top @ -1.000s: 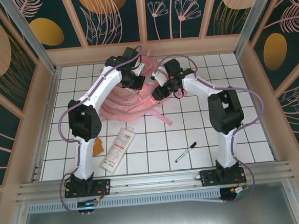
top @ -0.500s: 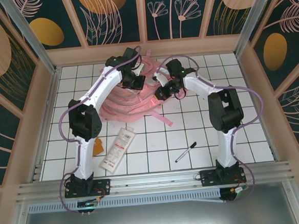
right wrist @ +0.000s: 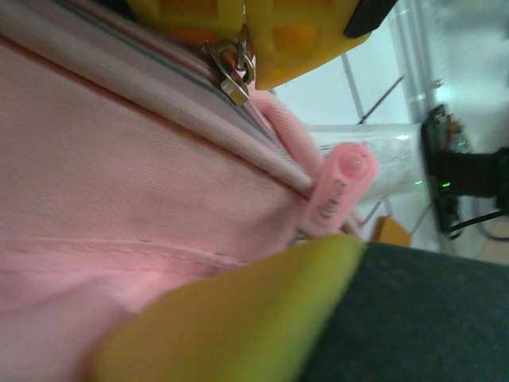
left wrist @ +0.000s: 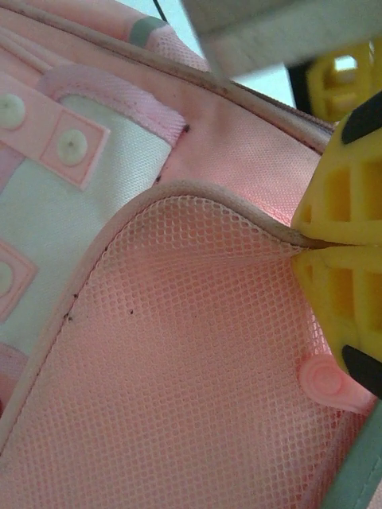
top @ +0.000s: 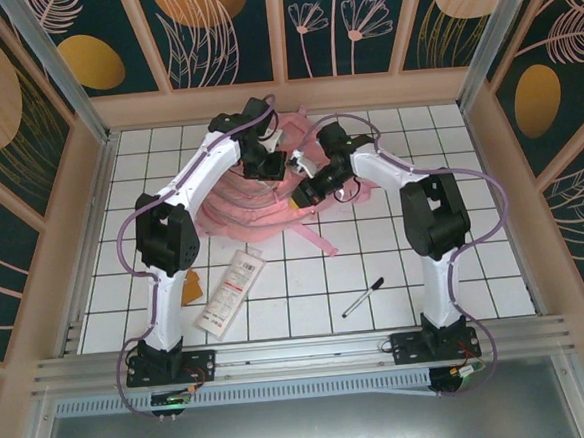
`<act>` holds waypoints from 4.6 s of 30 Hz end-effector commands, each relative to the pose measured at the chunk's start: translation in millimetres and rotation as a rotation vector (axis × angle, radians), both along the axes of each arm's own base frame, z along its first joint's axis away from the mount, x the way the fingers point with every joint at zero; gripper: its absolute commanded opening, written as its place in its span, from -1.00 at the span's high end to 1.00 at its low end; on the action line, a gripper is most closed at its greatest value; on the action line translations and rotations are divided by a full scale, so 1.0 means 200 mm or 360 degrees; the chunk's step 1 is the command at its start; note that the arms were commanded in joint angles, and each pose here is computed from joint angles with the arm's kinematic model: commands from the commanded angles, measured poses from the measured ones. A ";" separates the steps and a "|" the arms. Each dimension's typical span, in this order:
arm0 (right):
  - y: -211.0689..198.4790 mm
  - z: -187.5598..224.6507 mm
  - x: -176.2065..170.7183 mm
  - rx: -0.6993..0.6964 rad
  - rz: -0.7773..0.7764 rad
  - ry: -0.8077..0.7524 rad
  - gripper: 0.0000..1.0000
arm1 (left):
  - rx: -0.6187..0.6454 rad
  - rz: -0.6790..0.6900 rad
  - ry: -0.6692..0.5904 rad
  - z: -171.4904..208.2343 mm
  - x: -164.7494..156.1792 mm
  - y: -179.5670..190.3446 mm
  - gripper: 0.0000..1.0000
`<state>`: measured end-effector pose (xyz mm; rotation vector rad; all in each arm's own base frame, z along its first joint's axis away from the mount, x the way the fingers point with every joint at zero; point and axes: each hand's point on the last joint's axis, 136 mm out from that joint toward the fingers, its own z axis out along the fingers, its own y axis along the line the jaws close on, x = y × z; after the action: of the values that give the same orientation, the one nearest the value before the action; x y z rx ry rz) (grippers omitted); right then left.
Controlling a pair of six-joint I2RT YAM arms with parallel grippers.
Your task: Pack books, pencil case, and school supplies into a backpack
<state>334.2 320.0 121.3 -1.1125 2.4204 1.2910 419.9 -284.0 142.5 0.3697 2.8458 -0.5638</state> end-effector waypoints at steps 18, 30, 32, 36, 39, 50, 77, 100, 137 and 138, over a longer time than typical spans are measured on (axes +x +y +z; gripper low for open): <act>0.16 0.13 -0.38 0.0176 -0.0058 -0.0623 0.24 | -0.0373 0.0092 -0.0195 0.17 0.15 -0.19 1.00; -0.40 0.47 -0.18 0.0024 0.0285 -0.2222 -0.08 | -0.0291 -0.0073 -0.0214 0.19 0.07 -0.15 1.00; -0.43 0.48 -0.09 -0.0021 0.0285 -0.2326 -0.10 | -0.0287 -0.0110 -0.0219 0.18 0.06 -0.15 1.00; -0.41 0.39 0.07 -0.0116 0.0358 -0.2300 -0.10 | -0.0310 -0.0190 -0.0210 0.19 0.03 -0.17 1.00; -0.36 0.32 0.15 -0.0130 0.0391 -0.2297 -0.09 | -0.0331 -0.0232 -0.0210 0.20 0.01 -0.17 1.00; -0.21 0.02 0.36 -0.0394 0.0540 -0.2370 0.04 | -0.0478 -0.0343 -0.0106 0.23 -0.07 -0.24 1.00; 0.04 0.42 0.21 0.0574 -0.0068 -0.1417 1.00 | -0.0553 -0.0199 -0.1024 0.40 -0.37 0.09 0.04; 0.16 0.38 0.11 0.0598 0.0109 -0.1275 1.00 | -0.0346 -0.0341 -0.0688 0.08 -0.26 -0.04 0.05; 0.00 0.31 -0.06 0.0439 -0.0033 -0.1591 0.25 | -0.0733 0.0195 -0.0551 -0.07 -0.30 0.14 -0.01; -0.01 0.30 -0.07 0.0409 -0.0021 -0.1598 0.25 | -0.0730 0.0217 -0.0508 -0.08 -0.30 0.12 0.01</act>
<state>321.5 325.0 162.1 -1.3091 1.4675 0.7187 347.2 -250.7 113.2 0.2475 2.3413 -0.9539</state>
